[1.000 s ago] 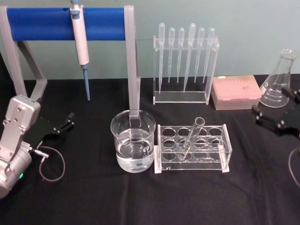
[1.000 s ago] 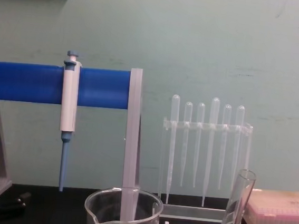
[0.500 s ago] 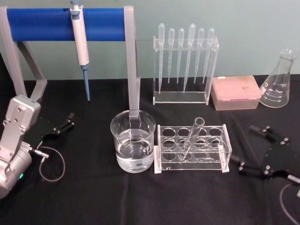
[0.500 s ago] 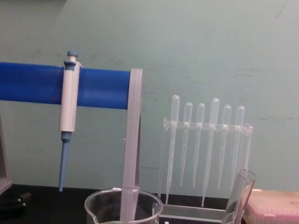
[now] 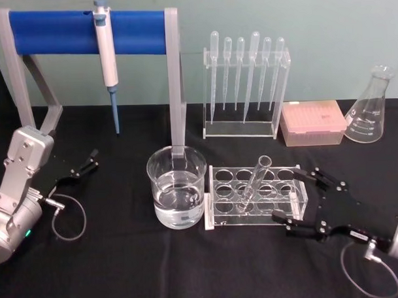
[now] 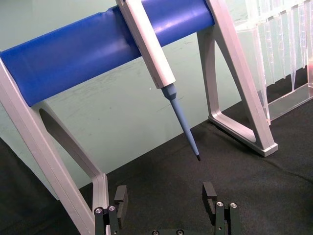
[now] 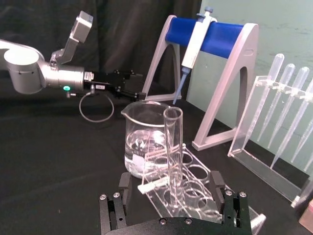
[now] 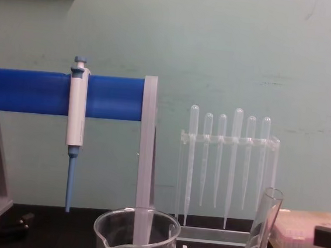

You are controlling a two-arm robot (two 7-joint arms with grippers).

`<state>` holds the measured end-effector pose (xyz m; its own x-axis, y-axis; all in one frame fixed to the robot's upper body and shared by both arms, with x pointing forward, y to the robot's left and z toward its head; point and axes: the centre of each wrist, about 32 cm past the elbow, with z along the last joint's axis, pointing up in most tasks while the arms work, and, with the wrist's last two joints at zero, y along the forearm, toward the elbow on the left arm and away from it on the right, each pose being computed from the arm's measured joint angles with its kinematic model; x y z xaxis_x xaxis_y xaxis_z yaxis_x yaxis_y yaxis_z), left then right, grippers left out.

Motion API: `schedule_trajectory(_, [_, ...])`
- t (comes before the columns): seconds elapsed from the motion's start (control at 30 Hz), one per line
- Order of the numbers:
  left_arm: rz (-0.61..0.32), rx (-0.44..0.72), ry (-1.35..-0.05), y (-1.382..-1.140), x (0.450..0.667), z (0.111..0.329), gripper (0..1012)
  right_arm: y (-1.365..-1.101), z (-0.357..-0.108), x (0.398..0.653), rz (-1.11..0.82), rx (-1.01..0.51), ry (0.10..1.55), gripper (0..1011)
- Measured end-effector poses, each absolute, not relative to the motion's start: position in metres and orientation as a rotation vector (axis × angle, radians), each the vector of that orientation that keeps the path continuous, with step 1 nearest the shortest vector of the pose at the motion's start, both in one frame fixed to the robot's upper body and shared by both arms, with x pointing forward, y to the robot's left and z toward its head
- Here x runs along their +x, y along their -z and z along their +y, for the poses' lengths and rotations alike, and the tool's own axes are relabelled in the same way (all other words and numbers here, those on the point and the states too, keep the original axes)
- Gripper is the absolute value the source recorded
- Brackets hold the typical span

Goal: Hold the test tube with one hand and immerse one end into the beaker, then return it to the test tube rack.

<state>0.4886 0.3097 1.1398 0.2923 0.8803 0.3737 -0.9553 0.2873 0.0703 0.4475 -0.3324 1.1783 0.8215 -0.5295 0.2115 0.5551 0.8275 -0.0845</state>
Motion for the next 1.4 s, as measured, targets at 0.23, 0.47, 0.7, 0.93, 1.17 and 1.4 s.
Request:
schedule_trajectory(0.23, [-0.285,0.304,-1.248,-1.140,0.489,0.310,1000,-1.177,-0.318,0.457,-0.156,-0.117,0.589,1002])
schedule_trajectory(0.47, [-0.285,0.305,-1.248,-1.140,0.489,0.310,1000,-1.176,-0.307,0.463,-0.156,-0.100,0.592,1002])
schedule_trajectory(0.7, [-0.285,0.304,-1.248,-1.140,0.489,0.310,1000,-1.175,-0.295,0.471,-0.156,-0.094,0.590,1002])
schedule_trajectory(0.93, [-0.285,0.304,-1.248,-1.140,0.489,0.310,1000,-1.174,-0.288,0.477,-0.143,-0.088,0.599,1002])
schedule_trajectory(1.17, [-0.285,0.304,-1.248,-1.140,0.489,0.310,1000,-1.174,-0.283,0.481,-0.127,-0.079,0.606,1002])
schedule_trajectory(1.4, [-0.285,0.304,-1.248,-1.140,0.489,0.310,1000,-1.173,-0.283,0.481,-0.124,-0.079,0.609,1002])
